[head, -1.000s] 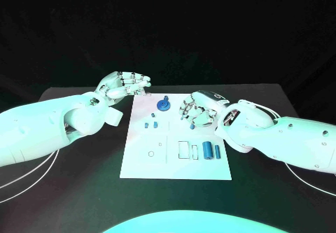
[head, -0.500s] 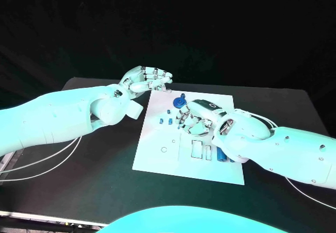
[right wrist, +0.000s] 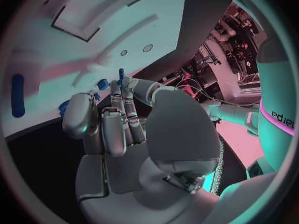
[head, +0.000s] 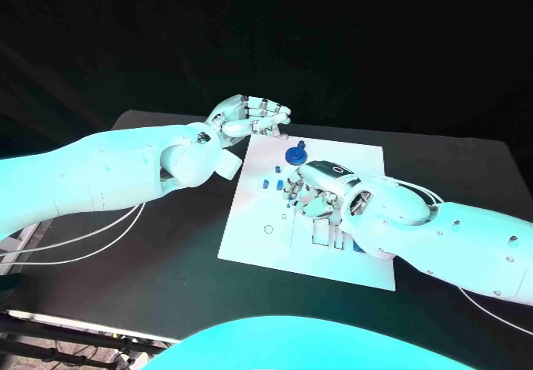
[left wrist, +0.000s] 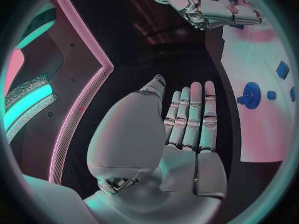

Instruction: Assemble the parts on the task board

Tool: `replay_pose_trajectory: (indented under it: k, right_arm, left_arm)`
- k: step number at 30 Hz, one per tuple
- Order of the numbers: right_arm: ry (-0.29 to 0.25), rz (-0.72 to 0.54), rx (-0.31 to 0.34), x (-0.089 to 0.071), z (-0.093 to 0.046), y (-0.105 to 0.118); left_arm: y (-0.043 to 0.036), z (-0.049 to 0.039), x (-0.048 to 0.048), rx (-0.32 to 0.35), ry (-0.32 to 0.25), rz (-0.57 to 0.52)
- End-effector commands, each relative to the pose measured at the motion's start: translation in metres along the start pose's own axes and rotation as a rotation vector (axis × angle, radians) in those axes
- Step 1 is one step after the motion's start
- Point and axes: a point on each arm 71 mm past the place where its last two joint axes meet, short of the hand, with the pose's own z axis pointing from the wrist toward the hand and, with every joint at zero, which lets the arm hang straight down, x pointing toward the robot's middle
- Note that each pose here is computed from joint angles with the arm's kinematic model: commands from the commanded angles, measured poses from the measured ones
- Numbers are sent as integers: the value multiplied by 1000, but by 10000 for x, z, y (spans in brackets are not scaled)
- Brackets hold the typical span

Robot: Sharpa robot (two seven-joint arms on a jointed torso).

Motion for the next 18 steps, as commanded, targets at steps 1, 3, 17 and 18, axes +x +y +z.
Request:
replay_pose_trajectory:
  k: [1, 3, 17, 18]
  right_arm:
    - [27, -39, 0, 59, 15, 24]
    - [27, -42, -1, 76, 20, 34]
    - [20, -60, 8, 139, 44, 63]
    - [21, -60, 8, 145, 45, 66]
  left_arm:
    - [-14, 14, 25, 13, 7, -5]
    - [-14, 18, 31, 14, 9, -5]
    - [-12, 26, 42, 13, 14, -6]
    - [-12, 26, 43, 13, 14, -6]
